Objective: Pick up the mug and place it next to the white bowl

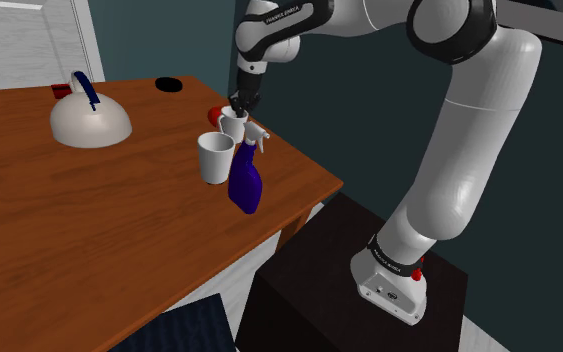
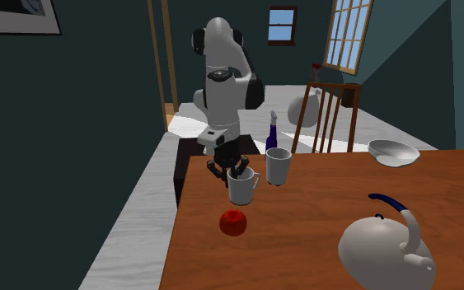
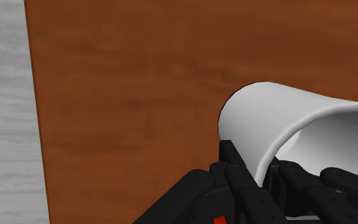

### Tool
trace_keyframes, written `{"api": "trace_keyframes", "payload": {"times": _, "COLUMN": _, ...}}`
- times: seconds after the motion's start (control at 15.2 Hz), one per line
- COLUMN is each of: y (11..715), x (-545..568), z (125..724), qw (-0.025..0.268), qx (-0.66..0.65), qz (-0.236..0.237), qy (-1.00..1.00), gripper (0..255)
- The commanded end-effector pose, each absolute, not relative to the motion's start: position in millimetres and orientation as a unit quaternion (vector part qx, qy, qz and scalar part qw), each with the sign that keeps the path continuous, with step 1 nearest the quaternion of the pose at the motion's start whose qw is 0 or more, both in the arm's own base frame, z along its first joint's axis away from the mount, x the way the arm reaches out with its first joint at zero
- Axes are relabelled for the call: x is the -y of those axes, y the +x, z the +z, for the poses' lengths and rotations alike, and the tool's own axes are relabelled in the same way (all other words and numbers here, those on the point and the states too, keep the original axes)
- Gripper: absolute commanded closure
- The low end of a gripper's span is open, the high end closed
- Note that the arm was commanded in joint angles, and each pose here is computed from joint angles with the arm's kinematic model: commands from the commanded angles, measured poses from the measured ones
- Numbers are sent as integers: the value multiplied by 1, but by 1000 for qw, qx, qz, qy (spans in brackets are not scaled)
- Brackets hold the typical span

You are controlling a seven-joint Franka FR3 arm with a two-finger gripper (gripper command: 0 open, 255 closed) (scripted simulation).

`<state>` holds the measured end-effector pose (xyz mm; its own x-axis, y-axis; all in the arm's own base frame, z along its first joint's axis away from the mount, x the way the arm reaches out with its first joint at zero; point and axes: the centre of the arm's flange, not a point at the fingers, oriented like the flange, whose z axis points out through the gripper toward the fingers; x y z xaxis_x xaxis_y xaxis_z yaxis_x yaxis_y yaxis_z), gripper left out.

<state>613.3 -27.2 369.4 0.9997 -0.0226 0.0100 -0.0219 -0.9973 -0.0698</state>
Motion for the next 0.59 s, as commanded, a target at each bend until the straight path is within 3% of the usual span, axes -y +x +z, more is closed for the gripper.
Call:
{"api": "trace_keyframes", "payload": {"times": 0.0, "y": 614, "x": 26, "z": 380, "qw": 35, "qx": -11, "qz": -5, "qy": -999, "gripper": 255}}
{"api": "trace_keyframes", "payload": {"times": 0.53, "y": 614, "x": 26, "z": 422, "qw": 35, "qx": -11, "qz": -5, "qy": -999, "gripper": 255}}
